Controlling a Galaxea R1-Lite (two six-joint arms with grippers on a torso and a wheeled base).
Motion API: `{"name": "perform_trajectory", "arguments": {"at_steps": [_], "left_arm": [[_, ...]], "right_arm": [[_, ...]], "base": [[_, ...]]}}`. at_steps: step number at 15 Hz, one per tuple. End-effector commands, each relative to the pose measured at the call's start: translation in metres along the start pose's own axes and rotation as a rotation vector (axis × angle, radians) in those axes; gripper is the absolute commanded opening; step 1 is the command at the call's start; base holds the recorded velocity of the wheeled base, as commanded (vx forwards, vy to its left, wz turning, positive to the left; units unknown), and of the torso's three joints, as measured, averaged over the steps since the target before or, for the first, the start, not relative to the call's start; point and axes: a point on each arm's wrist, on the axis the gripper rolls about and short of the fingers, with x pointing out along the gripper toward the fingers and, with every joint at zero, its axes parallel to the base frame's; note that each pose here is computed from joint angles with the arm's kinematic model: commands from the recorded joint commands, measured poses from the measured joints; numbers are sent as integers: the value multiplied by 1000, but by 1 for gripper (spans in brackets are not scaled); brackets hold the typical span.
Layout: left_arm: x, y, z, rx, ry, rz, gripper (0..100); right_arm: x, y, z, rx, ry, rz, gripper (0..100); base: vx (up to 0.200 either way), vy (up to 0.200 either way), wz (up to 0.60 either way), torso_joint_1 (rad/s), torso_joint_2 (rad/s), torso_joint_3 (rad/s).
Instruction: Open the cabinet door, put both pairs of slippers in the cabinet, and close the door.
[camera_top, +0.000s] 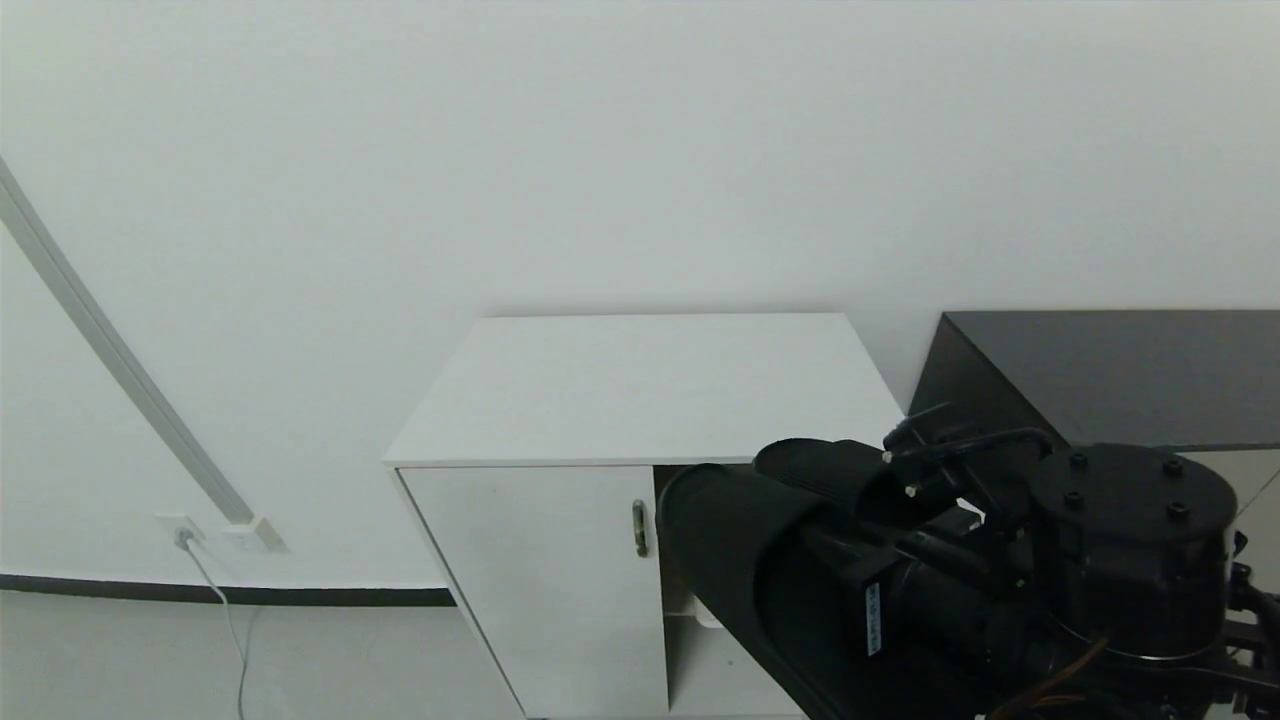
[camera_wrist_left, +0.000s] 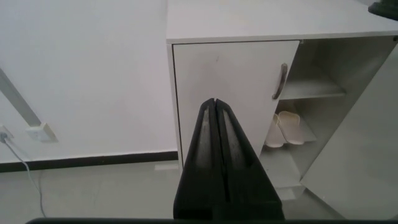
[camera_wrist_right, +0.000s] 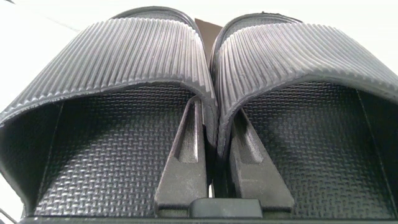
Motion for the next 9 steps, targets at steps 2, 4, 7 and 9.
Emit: {"name": "perform_trajectory", "arguments": {"at_steps": [2, 4, 7, 9], "left_arm": [[0, 0, 0, 1, 2, 1, 0], [0, 0, 0, 1, 1, 1, 0], [0, 0, 0, -1, 1, 1, 0], [0, 0, 0, -1, 1, 1, 0]], "right_arm": [[0, 0, -2, -2, 6, 1, 0], [0, 0, -2, -4, 7, 0, 0], [0, 0, -3, -15, 11, 1, 0], [0, 0, -3, -16, 10, 0, 0]], "base": [[0, 0, 0, -144, 322, 180], [0, 0, 0, -164, 383, 208], [0, 0, 0, -204, 476, 271], [0, 0, 0, -227, 559, 315]]}}
